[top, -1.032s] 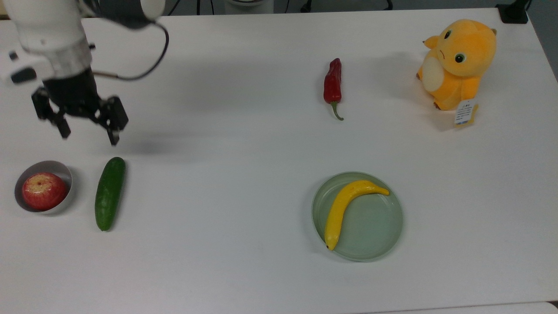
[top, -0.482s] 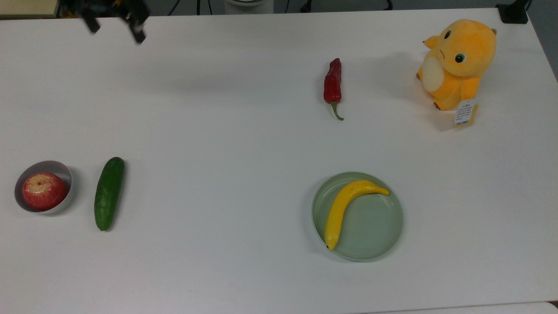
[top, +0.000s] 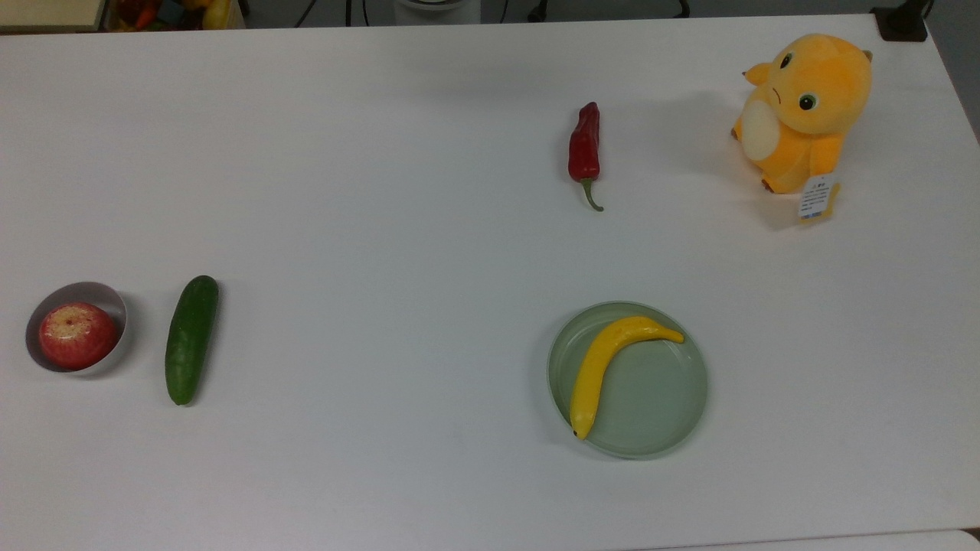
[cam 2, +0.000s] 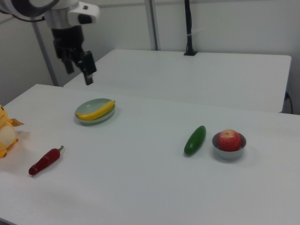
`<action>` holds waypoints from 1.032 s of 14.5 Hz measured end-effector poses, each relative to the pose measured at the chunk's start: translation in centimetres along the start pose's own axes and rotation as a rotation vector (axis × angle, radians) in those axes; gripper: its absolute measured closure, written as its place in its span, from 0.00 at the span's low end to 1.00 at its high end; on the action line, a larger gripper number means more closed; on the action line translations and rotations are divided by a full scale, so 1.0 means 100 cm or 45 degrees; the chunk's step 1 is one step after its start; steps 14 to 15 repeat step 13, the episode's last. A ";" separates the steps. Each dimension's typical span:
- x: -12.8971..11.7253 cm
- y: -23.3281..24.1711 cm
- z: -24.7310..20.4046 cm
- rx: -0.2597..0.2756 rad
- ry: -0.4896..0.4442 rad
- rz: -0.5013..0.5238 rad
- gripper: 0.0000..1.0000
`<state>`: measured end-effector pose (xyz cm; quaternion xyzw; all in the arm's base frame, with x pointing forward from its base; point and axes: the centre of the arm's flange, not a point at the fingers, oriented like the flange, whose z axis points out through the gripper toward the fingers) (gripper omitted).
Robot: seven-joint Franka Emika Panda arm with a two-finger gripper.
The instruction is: Put the cucumber on the left side of the bowl
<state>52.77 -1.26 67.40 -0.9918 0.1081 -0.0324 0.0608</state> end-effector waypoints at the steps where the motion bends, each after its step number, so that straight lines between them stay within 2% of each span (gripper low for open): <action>1: -0.005 -0.011 0.004 -0.001 -0.012 -0.028 0.00; 3: -0.009 -0.034 0.015 -0.008 -0.016 -0.082 0.00; 7: 0.002 -0.051 0.035 -0.019 0.066 -0.200 0.00; 11: 0.017 -0.048 0.063 -0.090 0.023 -0.448 0.00; 15: 0.017 -0.048 0.064 -0.091 0.021 -0.472 0.00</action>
